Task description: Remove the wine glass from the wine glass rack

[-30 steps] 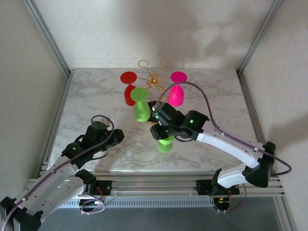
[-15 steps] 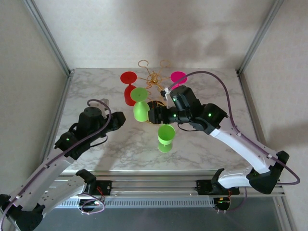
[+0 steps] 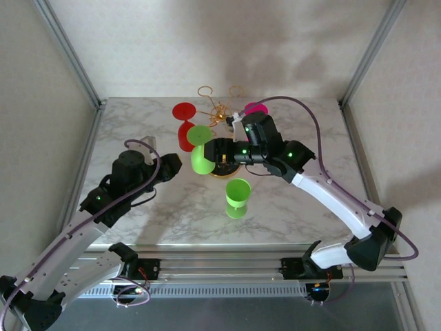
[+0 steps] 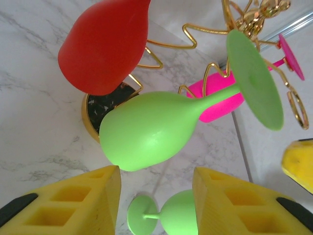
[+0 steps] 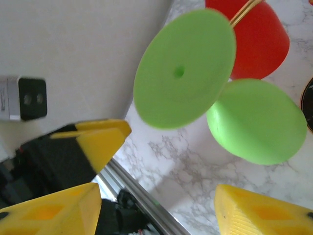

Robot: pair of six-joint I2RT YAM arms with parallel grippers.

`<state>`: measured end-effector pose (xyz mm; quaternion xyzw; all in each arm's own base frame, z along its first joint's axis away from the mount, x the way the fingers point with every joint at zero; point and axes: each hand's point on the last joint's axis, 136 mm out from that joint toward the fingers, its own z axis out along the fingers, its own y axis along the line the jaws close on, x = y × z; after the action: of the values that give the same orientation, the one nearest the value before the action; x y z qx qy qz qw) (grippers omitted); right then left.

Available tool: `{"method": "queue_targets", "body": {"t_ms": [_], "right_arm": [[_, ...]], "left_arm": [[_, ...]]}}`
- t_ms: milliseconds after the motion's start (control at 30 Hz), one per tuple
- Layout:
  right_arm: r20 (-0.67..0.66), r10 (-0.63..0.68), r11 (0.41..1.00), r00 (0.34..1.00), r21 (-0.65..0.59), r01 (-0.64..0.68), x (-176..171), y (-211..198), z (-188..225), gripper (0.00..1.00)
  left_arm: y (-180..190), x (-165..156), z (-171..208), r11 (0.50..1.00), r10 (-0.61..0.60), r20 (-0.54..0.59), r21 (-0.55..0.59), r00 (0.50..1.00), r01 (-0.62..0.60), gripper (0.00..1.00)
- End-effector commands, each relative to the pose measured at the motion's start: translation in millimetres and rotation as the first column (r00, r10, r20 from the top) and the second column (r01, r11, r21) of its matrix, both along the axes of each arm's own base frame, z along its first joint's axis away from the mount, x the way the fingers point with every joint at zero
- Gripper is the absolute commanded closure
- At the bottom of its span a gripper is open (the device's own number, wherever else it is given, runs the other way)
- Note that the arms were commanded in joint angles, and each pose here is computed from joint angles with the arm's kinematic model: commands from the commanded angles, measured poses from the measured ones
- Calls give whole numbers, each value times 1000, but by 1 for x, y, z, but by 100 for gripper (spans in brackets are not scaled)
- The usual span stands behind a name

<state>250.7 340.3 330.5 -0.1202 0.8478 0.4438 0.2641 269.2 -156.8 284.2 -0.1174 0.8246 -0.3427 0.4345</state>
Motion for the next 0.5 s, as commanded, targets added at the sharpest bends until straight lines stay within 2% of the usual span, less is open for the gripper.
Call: {"method": "queue_targets", "body": {"t_ms": [0,167,467], "right_arm": [[-3,-29,995,1000,94,29,15,3,13,44],[-24,-79,989,997,122,81,33,-7,13,47],[-57,-86,987,995,132,93,42,-4,7,49]], "left_arm": [[4,4,36,998,31,91,-55,995,-26,57],[4,7,43,998,31,109,-54,994,-25,57],[3,11,45,999,28,117,-47,993,-23,56]]}}
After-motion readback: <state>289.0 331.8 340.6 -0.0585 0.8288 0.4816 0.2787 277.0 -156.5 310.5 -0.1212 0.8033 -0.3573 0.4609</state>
